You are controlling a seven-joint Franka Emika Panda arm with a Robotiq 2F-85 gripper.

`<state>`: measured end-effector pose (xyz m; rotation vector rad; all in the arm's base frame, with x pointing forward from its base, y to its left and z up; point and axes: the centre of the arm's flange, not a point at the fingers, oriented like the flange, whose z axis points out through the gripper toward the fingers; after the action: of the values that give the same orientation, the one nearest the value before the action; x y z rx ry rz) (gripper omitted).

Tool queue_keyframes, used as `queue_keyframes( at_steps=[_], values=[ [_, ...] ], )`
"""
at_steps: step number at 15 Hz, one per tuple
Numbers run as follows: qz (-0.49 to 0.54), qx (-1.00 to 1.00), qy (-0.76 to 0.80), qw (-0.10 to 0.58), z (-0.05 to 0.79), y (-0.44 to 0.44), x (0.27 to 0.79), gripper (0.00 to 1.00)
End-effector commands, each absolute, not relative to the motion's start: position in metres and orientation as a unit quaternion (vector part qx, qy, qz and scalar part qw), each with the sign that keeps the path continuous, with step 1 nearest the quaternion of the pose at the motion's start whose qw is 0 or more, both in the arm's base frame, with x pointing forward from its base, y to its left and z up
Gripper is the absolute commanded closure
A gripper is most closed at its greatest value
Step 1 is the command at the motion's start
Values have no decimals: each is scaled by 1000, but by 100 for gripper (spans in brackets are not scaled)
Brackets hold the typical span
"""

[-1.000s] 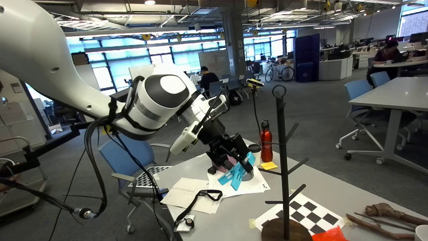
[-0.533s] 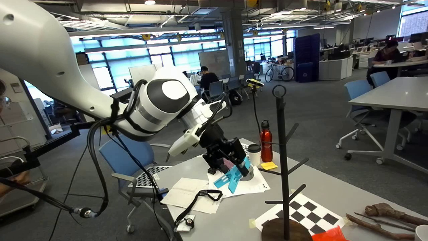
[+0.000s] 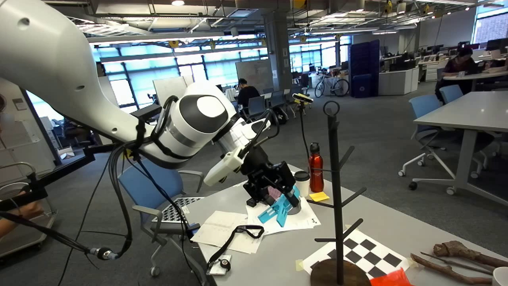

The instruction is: Place the blue peg on the black stand

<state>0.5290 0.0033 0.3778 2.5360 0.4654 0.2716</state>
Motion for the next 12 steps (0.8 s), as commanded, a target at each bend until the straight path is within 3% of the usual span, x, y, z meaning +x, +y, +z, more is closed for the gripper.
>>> queue_keyframes(
  at_steps=[1, 8, 9, 12],
  values=[
    [103, 934, 194, 281, 382, 6, 545, 65],
    [88, 937, 202, 272, 371, -1, 557, 65],
    [93, 937, 194, 275, 371, 2, 543, 40],
    [89, 938, 194, 275, 366, 0, 547, 40]
  ],
)
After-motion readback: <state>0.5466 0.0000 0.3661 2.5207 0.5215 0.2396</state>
